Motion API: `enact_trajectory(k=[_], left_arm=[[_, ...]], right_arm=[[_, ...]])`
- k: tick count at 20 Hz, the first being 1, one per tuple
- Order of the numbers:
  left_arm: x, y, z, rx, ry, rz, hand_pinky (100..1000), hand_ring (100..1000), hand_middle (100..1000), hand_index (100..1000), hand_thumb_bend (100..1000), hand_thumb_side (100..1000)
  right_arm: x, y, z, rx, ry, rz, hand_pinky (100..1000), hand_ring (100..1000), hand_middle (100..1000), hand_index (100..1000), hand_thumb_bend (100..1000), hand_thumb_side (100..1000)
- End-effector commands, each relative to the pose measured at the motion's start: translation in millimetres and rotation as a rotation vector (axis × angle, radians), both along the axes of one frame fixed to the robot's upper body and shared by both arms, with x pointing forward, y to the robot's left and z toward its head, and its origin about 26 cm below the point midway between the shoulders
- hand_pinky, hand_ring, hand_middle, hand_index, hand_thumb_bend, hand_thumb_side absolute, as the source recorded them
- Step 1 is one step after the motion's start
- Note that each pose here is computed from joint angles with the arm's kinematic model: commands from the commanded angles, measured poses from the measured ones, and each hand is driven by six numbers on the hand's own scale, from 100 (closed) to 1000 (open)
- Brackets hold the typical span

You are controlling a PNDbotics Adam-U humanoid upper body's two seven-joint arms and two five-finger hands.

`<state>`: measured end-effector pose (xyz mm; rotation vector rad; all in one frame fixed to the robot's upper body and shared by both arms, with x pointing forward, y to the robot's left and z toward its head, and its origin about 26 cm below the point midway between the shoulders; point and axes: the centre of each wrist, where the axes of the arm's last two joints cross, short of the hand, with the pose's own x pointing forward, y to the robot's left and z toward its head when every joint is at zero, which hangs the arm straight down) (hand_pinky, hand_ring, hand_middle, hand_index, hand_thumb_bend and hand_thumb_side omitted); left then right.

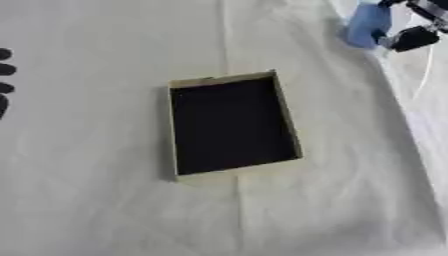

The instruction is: Pick up objects on the table and place them in the box.

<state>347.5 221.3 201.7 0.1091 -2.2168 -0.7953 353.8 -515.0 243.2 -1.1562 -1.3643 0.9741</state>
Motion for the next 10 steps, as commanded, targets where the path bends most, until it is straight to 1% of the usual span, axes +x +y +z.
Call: enact_trajectory(k=[1, 4, 8, 10], left_arm=[[-1.6, 0.1, 8.3, 0.006, -0.027, -0.007, 699, 770, 768, 901, 592, 719], [-1.5, 0.0, 8.0, 0.007, -0.026, -0.008, 699, 771, 768, 901, 591, 719], [-1.5, 0.2, 7.6, 0.007, -0.025, -0.007, 699, 771, 769, 901, 591, 719], [-1.5, 0.2, 7.3, 0.007, -0.024, -0.007, 699, 771, 769, 901, 591, 719]], right_arm=[[-2.9, 0.0, 18.9, -0.007, -0.075, -0.001, 838, 838, 526, 605, 100, 243], [-3.6, 1.3, 20.8, -0.009, -0.119, -0.009, 815, 803, 460, 530, 100, 217], [-4.5, 4.5, 24.4, -0.02, -0.173, -0.012, 797, 777, 414, 484, 100, 203], [-4.7, 6.7, 26.0, -0.022, -0.189, -0.005, 795, 773, 408, 477, 100, 199]])
